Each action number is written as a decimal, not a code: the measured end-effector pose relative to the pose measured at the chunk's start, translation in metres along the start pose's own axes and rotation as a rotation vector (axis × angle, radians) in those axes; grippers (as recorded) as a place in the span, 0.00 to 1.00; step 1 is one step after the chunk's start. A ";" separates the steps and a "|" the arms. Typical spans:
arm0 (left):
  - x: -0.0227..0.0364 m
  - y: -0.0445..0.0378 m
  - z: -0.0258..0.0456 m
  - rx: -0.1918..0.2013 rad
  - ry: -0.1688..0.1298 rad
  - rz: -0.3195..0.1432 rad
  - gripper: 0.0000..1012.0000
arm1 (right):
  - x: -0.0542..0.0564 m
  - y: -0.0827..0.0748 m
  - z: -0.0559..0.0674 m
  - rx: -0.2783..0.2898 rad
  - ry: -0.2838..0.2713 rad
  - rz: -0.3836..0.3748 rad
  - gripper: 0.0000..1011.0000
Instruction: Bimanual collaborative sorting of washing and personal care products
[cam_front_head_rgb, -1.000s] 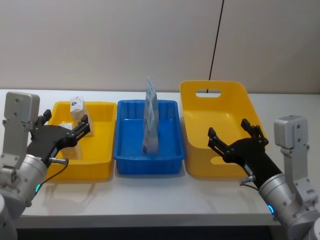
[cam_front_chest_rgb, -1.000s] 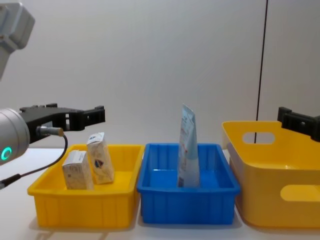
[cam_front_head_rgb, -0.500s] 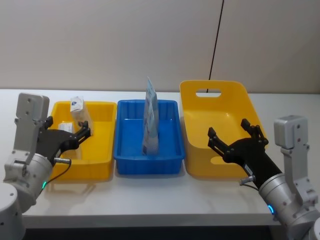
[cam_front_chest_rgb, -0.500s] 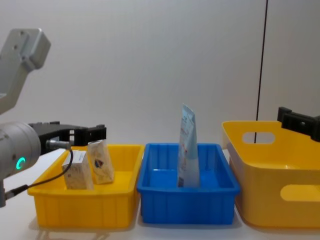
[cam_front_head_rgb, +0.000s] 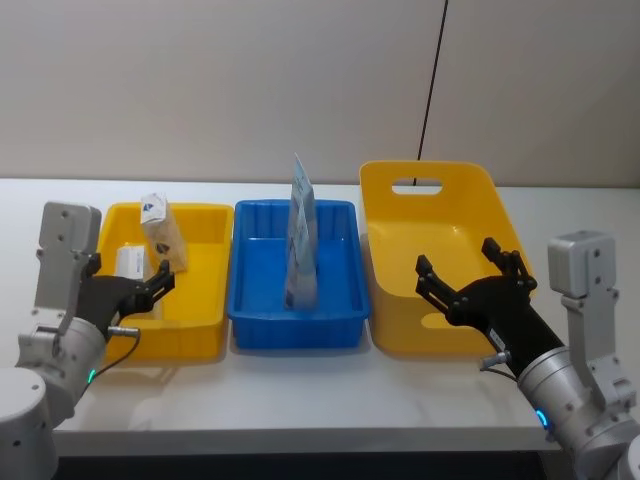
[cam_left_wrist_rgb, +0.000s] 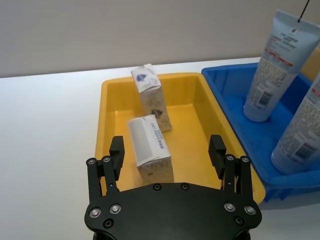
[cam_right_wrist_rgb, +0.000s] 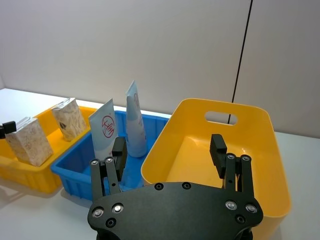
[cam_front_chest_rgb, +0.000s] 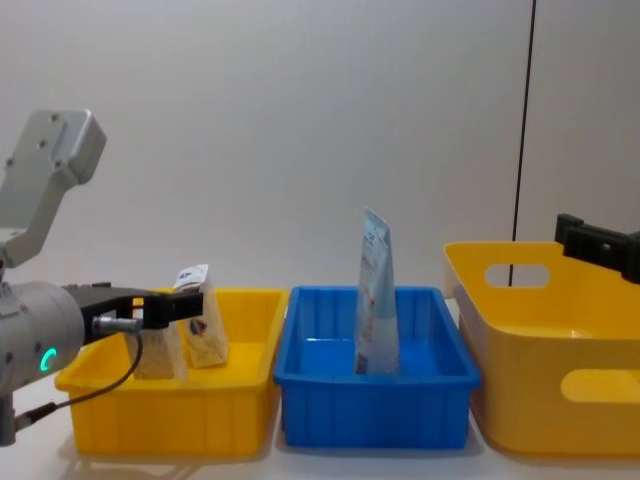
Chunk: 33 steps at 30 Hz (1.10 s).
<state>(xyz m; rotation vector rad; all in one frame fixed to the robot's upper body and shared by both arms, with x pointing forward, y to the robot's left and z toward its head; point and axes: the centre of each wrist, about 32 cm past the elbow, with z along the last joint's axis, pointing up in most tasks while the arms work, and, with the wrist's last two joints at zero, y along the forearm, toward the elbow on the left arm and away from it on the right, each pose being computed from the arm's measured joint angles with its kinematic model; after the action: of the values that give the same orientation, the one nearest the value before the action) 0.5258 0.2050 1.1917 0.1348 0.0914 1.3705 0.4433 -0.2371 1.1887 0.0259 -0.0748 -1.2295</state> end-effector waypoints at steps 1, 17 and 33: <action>0.0004 -0.0011 -0.0016 0.006 0.003 0.003 0.99 | 0.000 0.000 0.000 0.000 0.000 0.000 0.99; 0.0039 -0.0134 -0.0145 0.042 0.039 0.010 0.99 | 0.000 0.000 0.000 0.000 0.000 0.000 0.99; 0.0055 -0.0232 -0.0176 0.058 0.064 0.003 0.99 | 0.000 0.000 0.000 0.000 0.000 0.000 0.99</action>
<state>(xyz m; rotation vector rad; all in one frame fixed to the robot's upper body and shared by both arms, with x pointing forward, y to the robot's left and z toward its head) 0.5469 0.2066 1.1709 0.1403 0.1846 1.3753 0.4433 -0.2371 1.1887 0.0259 -0.0748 -1.2295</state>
